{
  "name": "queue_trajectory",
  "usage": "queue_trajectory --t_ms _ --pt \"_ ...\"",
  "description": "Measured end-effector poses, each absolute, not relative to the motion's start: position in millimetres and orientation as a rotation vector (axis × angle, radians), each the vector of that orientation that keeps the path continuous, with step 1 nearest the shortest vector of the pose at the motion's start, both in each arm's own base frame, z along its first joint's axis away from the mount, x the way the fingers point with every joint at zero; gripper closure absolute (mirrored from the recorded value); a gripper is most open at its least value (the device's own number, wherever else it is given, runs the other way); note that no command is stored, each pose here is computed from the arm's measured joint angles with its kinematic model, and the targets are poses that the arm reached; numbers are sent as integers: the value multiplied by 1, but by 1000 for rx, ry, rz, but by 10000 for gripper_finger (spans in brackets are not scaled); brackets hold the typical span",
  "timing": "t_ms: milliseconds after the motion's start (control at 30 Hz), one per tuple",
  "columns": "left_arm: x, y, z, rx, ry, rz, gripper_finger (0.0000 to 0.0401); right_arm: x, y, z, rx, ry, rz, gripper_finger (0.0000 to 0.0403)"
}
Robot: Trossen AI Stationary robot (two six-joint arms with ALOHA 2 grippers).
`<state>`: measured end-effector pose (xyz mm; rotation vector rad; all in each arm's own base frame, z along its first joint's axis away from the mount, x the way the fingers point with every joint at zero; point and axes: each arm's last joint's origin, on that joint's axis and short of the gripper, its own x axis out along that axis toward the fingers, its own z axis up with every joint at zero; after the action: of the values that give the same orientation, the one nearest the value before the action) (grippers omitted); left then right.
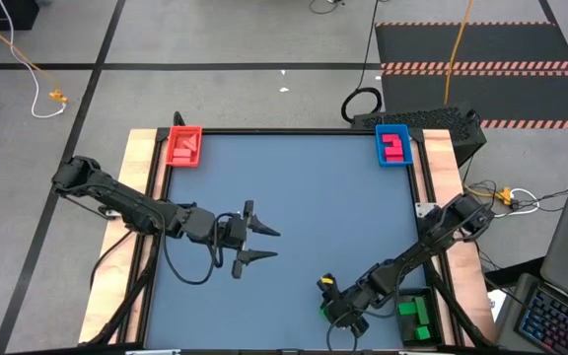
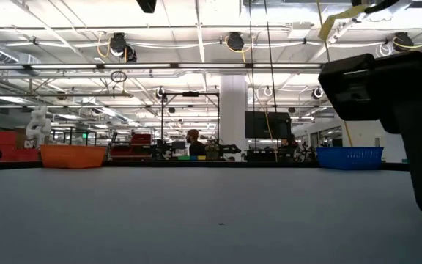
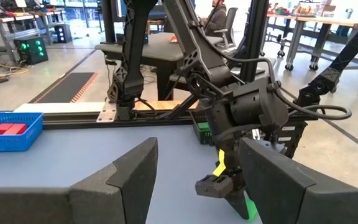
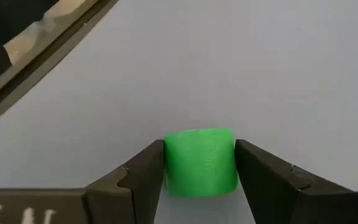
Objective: Sort & place blocks by color
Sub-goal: Put the green block into the black bin
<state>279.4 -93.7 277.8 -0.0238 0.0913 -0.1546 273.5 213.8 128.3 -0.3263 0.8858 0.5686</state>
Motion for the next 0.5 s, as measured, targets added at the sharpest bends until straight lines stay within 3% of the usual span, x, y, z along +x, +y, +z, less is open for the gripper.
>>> queue_trajectory --t_ms 500 --pt "279 -93 278 -24 92 -154 174 273 209 123 -400 874 465 259"
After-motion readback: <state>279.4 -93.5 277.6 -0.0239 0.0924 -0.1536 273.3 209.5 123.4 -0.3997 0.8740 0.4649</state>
